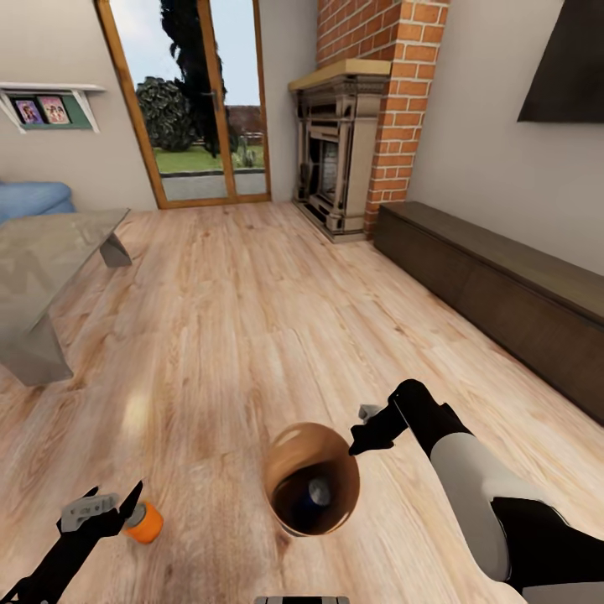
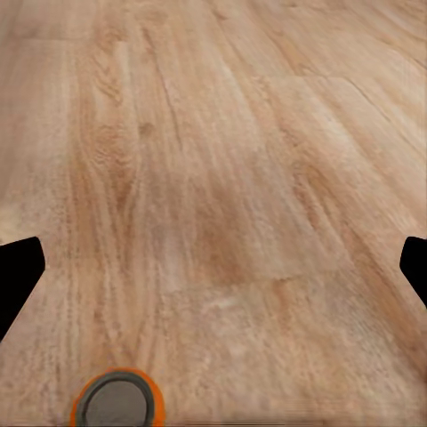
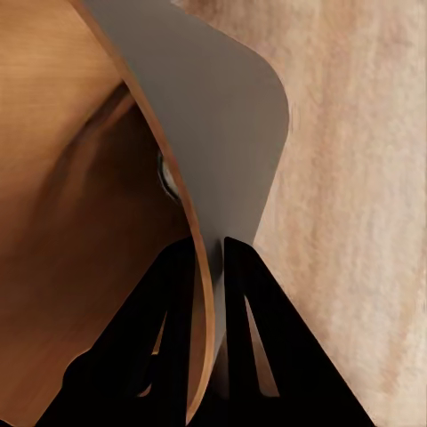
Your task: Put the three can of soda from the living room inside the tash can in the kitchen.
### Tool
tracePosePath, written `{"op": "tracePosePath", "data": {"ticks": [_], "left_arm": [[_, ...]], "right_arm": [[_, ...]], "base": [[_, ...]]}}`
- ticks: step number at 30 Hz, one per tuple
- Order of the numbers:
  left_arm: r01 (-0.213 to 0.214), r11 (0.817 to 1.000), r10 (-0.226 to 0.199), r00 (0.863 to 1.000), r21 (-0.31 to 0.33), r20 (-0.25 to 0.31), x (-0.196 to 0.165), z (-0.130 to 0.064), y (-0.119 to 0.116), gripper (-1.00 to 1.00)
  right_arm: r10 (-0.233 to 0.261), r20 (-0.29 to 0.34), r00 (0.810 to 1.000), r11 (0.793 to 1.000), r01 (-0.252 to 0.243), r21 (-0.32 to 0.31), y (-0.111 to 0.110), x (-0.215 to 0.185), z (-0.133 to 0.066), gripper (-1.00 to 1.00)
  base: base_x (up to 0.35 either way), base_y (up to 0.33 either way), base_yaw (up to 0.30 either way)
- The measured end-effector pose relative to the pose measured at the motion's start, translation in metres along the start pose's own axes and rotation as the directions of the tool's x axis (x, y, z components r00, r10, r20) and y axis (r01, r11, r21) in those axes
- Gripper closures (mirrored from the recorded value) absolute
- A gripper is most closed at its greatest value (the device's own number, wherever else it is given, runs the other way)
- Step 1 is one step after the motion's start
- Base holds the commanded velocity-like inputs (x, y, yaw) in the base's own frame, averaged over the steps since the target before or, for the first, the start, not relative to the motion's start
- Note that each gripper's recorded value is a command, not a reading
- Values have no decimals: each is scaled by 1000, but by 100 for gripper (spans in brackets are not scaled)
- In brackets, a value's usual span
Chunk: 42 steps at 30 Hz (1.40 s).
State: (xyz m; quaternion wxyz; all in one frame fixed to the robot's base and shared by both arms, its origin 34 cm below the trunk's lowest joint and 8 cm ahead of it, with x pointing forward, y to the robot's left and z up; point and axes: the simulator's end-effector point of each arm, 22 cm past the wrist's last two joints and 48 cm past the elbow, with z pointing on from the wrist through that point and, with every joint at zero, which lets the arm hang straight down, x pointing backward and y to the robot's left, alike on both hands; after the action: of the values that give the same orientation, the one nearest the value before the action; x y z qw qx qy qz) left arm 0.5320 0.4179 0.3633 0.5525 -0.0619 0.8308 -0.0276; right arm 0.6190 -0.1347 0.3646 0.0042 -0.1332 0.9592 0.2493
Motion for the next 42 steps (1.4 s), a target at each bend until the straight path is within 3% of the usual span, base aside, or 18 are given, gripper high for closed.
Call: {"op": "tracePosePath", "data": {"ticks": [7, 22, 28, 34, 42], "left_arm": [[1, 1000, -1, 1000, 0, 2, -1, 0, 0, -100], [1, 1000, -1, 1000, 0, 2, -1, 0, 1, -100], [2, 1000, -2, 1000, 1, 2, -1, 0, 1, -100], [2, 1000, -2, 1000, -3, -7, 0, 0, 3, -100], [41, 999, -43, 996, -17, -84, 24, -2, 4, -100]], "right_arm": [[-15, -16, 1000, 999, 16, 38, -8, 3, -1, 100], [-12, -14, 1000, 999, 12, 36, -7, 3, -2, 100], [-13, -19, 1000, 999, 14, 41, -8, 4, -1, 100], [-19, -20, 1000, 999, 20, 51, -10, 4, -2, 100], [-12, -18, 1000, 999, 13, 42, -9, 3, -2, 100]], "base": [[-5, 0, 72], [-60, 12, 13], [-253, 110, 205], [80, 124, 251], [271, 144, 205]]}}
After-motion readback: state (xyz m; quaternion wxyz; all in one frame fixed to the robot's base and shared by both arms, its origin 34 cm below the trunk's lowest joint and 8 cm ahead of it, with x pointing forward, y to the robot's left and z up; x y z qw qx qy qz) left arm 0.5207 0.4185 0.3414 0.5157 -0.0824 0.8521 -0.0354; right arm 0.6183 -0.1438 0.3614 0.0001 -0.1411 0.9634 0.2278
